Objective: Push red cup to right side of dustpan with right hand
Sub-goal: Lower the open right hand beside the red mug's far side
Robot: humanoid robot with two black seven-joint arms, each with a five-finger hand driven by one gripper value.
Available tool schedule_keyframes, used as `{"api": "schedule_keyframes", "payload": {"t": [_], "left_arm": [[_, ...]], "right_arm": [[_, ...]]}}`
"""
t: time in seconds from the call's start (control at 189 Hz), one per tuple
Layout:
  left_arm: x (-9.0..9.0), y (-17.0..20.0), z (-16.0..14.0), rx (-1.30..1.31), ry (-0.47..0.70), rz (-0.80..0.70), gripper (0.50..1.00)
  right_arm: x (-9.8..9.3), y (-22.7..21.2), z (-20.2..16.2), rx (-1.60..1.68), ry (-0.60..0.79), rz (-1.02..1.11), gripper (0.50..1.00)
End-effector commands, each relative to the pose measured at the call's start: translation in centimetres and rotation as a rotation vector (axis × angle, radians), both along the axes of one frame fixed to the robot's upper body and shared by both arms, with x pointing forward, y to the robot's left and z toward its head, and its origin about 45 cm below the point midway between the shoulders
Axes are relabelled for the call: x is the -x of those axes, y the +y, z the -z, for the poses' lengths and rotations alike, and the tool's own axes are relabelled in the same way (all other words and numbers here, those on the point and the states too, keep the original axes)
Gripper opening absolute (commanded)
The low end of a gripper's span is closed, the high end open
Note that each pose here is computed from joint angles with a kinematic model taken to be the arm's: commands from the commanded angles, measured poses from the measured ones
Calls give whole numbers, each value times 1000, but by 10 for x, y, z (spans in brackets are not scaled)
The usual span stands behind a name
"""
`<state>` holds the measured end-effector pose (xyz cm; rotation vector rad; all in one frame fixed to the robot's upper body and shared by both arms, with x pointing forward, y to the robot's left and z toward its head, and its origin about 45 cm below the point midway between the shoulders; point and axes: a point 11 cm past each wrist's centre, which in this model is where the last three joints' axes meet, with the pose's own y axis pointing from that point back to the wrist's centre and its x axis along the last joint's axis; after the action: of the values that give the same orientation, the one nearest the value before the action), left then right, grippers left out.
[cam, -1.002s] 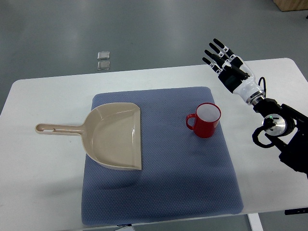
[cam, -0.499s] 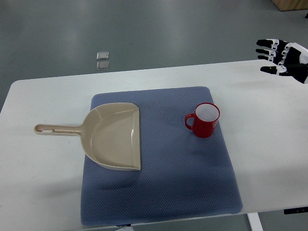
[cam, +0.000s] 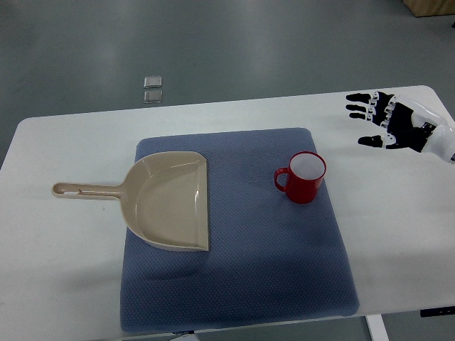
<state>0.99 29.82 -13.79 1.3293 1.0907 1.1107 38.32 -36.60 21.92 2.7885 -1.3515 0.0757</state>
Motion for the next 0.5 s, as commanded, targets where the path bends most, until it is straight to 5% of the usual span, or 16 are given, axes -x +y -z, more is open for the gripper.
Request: {"api": "schedule_keyframes", "payload": {"t": [0.0,0.493], "left_arm": [[0,0,0,-1,1,-1,1000],[0,1,0,-4,0,-1,1000]], "right_arm": [[4,4,6,-5,0,-15,934],[24,35,53,-2,73,-50,934]]}}
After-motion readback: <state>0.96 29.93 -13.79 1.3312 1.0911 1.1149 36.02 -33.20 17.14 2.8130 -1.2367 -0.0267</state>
